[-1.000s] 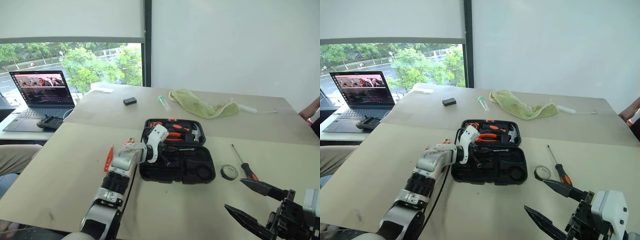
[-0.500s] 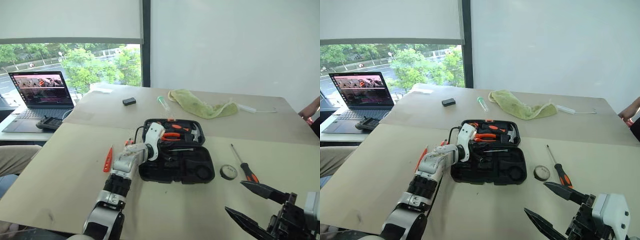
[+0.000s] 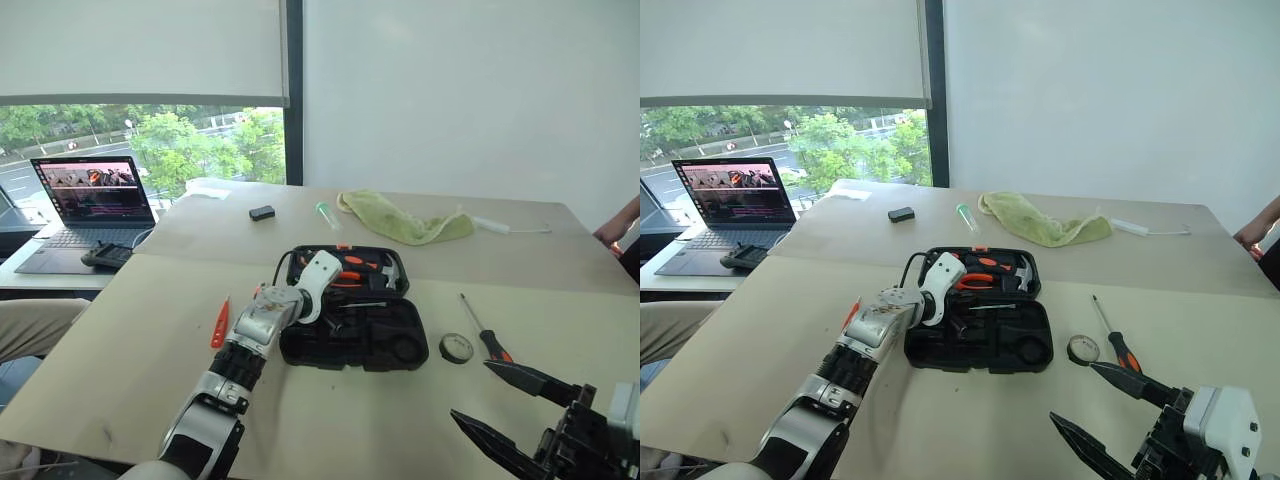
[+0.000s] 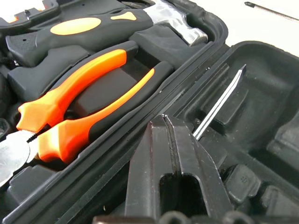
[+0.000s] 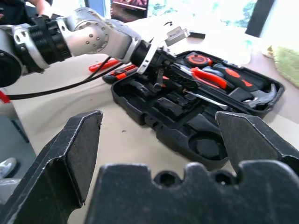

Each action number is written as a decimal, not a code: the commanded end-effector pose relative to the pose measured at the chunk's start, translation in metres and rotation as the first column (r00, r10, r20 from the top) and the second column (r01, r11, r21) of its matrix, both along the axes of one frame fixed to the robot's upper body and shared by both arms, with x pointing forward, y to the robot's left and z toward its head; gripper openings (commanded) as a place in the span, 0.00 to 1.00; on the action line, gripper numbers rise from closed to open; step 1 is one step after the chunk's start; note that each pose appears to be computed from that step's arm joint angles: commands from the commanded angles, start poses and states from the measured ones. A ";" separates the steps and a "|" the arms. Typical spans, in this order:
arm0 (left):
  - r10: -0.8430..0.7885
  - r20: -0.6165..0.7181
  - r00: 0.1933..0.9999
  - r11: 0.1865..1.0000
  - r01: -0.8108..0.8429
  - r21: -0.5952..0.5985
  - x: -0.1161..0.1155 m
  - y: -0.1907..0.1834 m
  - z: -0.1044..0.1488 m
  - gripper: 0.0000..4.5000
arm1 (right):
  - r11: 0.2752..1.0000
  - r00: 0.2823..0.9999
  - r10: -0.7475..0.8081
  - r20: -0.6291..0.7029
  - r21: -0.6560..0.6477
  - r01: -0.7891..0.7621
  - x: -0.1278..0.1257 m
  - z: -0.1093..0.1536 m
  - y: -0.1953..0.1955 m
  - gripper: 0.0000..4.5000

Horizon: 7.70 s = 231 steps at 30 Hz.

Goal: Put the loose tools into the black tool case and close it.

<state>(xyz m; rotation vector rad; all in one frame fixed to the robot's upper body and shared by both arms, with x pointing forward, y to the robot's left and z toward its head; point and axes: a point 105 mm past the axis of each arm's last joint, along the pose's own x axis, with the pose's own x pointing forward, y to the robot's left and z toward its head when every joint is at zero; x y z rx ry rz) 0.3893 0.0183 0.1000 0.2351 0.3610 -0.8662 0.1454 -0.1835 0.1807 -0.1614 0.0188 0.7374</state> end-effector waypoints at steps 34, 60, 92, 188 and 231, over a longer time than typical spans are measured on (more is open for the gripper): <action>-0.257 -0.001 0.967 0.912 0.242 -0.330 -0.023 -0.022 0.055 0.00 | 0.999 0.999 -0.040 0.023 -0.011 0.040 0.019 0.005 0.011 1.00; -0.082 0.014 0.996 0.971 0.083 -0.222 -0.010 0.042 0.024 0.01 | 0.999 0.999 -0.045 0.020 0.015 0.045 0.019 0.001 0.017 1.00; -0.343 0.079 0.936 0.877 0.349 -0.330 -0.038 0.066 0.088 0.12 | 0.947 0.954 -0.300 0.012 -0.120 0.299 0.041 -0.003 -0.012 1.00; -0.354 0.108 0.929 0.887 0.370 -0.276 -0.134 0.156 0.091 1.00 | 0.495 0.784 0.385 -0.487 -0.608 -0.621 0.200 -0.017 0.101 0.59; -0.307 0.122 0.944 0.893 0.330 -0.307 -0.137 0.152 0.095 1.00 | 0.915 0.958 0.068 -0.278 -0.365 -0.170 0.173 -0.130 0.115 0.01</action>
